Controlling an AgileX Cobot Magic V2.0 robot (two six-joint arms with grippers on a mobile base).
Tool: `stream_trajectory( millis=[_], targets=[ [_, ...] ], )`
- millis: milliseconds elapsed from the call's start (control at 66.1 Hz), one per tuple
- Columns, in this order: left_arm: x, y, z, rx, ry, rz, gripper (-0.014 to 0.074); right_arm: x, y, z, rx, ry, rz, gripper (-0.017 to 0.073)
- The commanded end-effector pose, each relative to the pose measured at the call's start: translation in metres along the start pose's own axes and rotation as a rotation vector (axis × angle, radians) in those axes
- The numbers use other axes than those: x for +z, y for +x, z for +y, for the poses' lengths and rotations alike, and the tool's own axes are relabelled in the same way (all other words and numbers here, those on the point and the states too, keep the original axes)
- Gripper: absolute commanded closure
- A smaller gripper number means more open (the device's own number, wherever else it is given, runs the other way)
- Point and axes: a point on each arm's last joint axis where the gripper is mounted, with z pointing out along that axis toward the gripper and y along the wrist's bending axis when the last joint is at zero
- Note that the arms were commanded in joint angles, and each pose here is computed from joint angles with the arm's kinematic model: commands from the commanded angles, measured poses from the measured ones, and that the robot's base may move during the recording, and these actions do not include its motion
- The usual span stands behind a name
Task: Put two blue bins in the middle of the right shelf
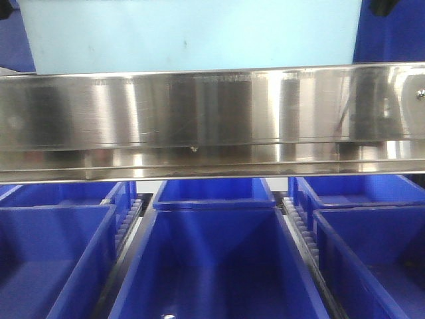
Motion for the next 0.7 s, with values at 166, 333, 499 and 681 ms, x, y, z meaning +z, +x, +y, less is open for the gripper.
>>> stream_trajectory(
  millis=[166, 333, 499, 681],
  targets=[
    [0.0007, -0.0002, -0.0029, -0.014, 0.013, 0.014, 0.0379, -0.0026, -0.0008, 0.0001, -0.01, -0.001, -0.011, 0.0158],
    [0.0007, -0.0001, -0.0032, -0.016, 0.016, 0.016, 0.0392, -0.0026, -0.0008, 0.0001, -0.012, -0.001, -0.011, 0.0158],
    [0.0007, 0.0001, -0.0037, -0.018, 0.022, 0.018, 0.0392, -0.0026, -0.0008, 0.0001, -0.012, -0.001, -0.011, 0.0158],
    [0.0007, -0.0002, -0.004, -0.019, 0.025, 0.015, 0.0392, -0.0026, -0.0009, -0.0001, -0.013, 0.0, -0.012, 0.0158]
  ],
)
